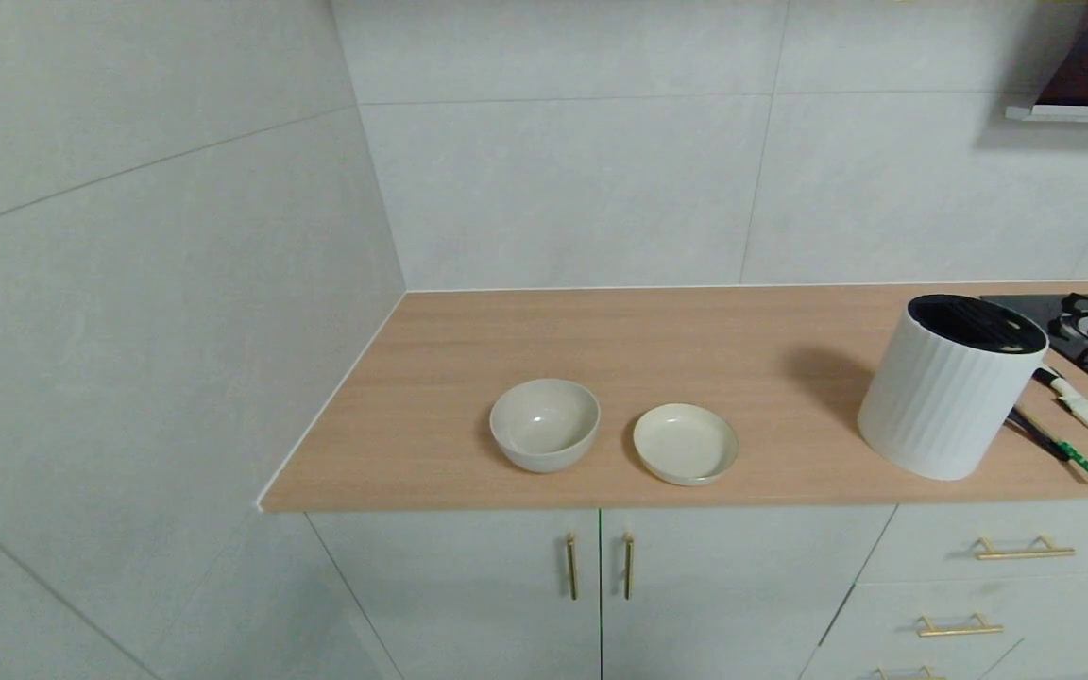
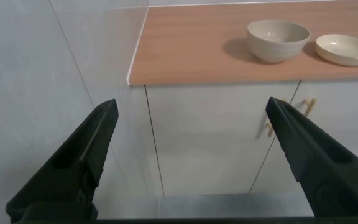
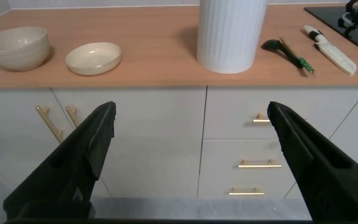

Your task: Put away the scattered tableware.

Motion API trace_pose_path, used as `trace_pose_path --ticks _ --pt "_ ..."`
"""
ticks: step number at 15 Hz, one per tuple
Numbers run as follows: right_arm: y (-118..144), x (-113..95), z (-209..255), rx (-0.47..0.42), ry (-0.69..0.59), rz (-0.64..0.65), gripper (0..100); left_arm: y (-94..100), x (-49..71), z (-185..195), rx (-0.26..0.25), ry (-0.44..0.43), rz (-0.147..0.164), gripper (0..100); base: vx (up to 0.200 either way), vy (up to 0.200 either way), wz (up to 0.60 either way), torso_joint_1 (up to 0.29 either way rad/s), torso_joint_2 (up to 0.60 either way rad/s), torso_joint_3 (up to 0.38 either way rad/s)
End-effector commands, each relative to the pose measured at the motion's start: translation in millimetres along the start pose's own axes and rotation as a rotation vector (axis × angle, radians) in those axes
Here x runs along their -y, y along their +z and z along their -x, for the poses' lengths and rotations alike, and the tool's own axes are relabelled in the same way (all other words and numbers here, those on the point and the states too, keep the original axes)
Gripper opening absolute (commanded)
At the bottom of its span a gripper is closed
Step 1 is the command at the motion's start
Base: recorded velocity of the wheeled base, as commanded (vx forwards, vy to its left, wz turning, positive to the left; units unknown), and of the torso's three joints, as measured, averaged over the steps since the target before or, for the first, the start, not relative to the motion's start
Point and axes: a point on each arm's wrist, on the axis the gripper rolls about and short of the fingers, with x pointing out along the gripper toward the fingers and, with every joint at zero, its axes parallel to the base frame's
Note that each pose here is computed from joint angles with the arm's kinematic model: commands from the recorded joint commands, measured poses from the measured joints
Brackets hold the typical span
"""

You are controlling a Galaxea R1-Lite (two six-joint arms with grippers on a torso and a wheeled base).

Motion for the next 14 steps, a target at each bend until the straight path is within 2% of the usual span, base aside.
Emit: trace_pose_path --ticks 1,5,14 --pt "0.1 0.0 0.0 0.000 0.000 0.000 100 -0.1 0.0 0.0 -0.001 0.000 0.000 100 0.000 0.000 0.00 -0.129 0.28 0.139" --pt "0.1 0.0 0.0 0.000 0.000 0.000 100 -0.1 0.0 0.0 -0.001 0.000 0.002 100 0.000 0.000 0.00 -0.187 0.41 0.221" --pt "-0.4 0.0 -0.1 -0.001 0.000 0.000 100 -0.1 0.0 0.0 -0.001 0.000 0.000 100 0.000 0.000 0.00 -0.244 0.54 0.292"
